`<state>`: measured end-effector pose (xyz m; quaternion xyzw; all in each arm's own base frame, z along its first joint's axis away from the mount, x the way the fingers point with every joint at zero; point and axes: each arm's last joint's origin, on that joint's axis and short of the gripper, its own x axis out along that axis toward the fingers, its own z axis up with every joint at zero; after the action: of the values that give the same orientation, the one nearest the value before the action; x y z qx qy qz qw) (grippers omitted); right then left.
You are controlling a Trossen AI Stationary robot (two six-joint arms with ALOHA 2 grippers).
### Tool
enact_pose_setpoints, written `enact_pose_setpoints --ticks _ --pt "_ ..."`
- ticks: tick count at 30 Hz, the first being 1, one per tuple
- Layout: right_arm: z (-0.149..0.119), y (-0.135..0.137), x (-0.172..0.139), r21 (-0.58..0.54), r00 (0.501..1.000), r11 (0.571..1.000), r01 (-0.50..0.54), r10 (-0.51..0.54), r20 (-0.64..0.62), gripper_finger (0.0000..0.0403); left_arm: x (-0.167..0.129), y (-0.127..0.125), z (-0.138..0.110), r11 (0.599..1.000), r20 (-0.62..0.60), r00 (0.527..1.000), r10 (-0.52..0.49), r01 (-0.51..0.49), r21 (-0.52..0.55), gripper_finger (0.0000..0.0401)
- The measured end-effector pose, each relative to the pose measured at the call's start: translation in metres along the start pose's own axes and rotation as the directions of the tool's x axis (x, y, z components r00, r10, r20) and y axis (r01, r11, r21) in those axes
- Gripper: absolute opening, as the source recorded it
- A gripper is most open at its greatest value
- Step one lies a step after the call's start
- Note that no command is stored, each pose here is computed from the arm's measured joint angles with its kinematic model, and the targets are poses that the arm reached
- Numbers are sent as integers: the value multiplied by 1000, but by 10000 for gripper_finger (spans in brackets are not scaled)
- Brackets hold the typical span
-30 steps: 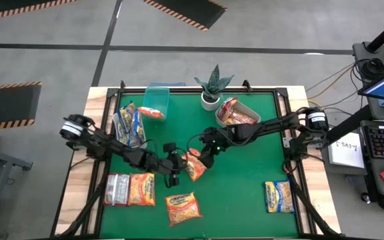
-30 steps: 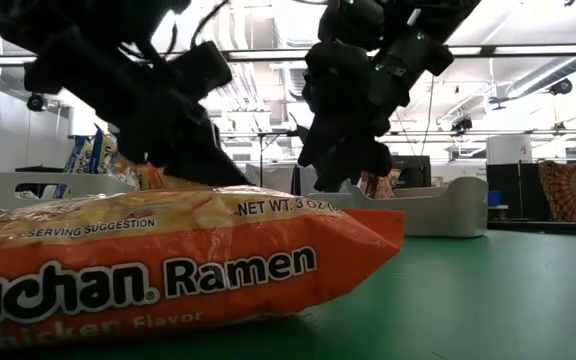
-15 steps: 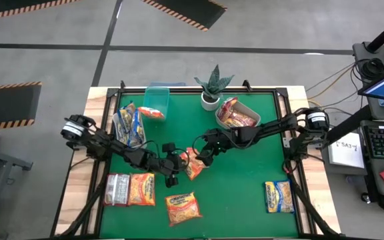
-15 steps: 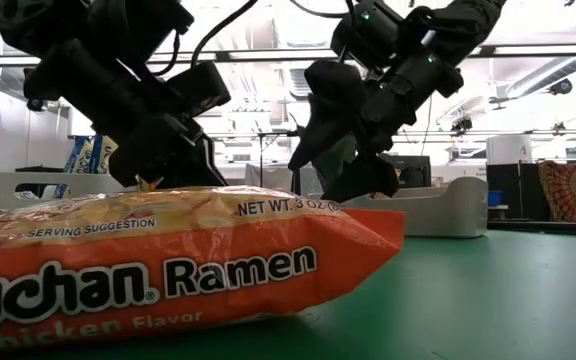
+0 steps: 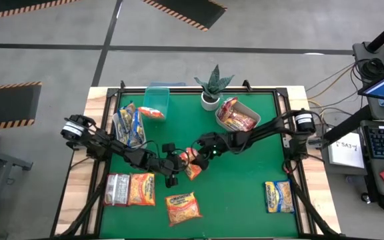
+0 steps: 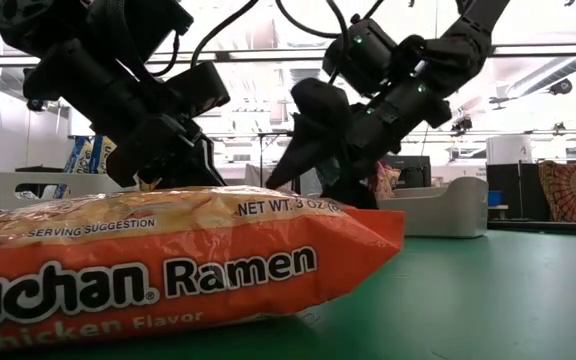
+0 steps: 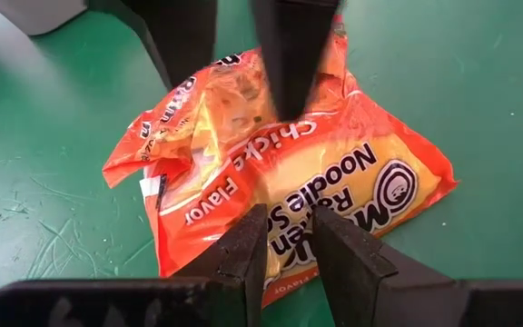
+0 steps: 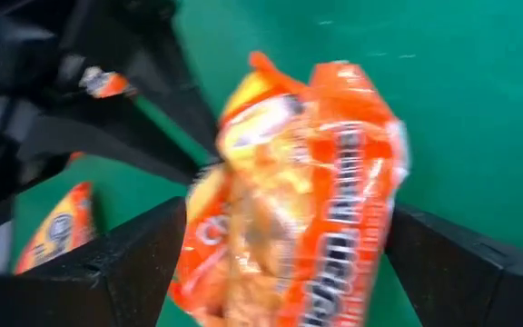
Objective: Sort Maruchan noodles
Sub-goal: Put the orange noodle pack into the green bin
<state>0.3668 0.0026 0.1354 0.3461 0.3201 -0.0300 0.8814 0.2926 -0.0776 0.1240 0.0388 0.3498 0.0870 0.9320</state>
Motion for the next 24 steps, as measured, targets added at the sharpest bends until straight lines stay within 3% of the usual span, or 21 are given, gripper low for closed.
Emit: enact_pose_setpoints --ticks 10,18,24 --pt "-6 -3 15 -34 998 998 -61 62 11 299 0 0 0 1000 3 1000 -1 1 -1 77" --pt "-6 -4 17 -70 998 995 -66 67 16 169 -2 1 2 1000 11 1000 -1 1 3 77" --pt "-5 -1 14 -145 997 986 -77 80 16 96 -27 10 14 999 33 999 39 -40 35 77"
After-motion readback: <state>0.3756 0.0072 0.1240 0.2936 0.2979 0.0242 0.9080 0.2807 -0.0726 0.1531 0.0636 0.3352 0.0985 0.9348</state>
